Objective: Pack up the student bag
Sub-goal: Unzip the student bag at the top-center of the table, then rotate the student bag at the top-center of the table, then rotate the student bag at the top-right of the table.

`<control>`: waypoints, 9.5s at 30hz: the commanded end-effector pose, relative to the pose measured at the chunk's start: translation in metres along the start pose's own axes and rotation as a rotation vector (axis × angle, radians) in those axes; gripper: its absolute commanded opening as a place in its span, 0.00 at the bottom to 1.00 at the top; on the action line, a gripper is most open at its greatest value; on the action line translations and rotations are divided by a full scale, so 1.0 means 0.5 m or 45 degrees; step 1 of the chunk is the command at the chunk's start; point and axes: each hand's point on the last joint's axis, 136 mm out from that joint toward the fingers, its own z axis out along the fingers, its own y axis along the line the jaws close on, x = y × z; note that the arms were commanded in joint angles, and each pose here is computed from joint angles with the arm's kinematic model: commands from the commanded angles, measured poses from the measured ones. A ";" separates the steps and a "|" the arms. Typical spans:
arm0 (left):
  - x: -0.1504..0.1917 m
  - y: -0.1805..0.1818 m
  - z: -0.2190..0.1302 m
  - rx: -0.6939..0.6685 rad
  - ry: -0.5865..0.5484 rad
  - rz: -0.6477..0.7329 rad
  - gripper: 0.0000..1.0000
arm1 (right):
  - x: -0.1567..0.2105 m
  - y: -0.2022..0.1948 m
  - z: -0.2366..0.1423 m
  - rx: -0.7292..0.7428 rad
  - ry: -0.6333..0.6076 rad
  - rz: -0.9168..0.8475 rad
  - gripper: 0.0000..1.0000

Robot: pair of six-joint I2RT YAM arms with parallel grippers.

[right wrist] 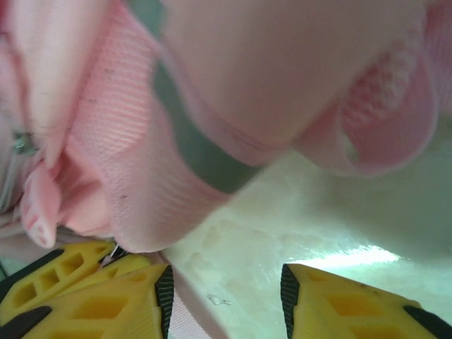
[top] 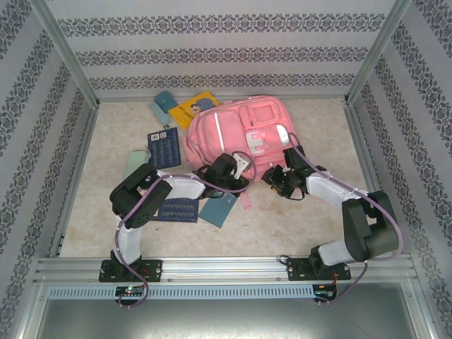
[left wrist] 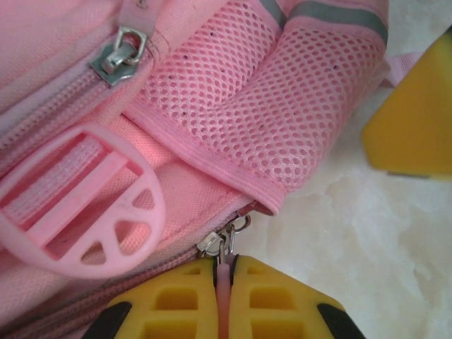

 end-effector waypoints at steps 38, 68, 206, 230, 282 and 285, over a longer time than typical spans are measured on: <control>0.003 0.024 -0.023 0.116 -0.006 -0.146 0.32 | -0.059 0.061 0.061 -0.096 -0.029 0.027 0.51; 0.078 0.043 0.051 -0.120 0.277 0.050 0.24 | -0.058 0.051 0.069 -0.094 0.005 0.035 0.51; -0.038 -0.163 -0.014 0.115 0.461 0.041 0.00 | -0.017 -0.024 -0.079 0.031 -0.069 0.121 0.47; -0.024 0.176 -0.072 -0.354 0.600 -0.084 0.00 | -0.121 -0.086 -0.156 0.153 -0.319 0.094 0.00; -0.411 0.271 -0.361 -0.499 -0.259 -0.366 0.99 | 0.033 0.197 -0.078 0.172 -0.071 -0.977 0.57; -0.395 0.276 -0.436 -0.595 -0.379 -0.451 1.00 | 0.026 0.151 -0.083 0.291 -0.081 -1.057 0.58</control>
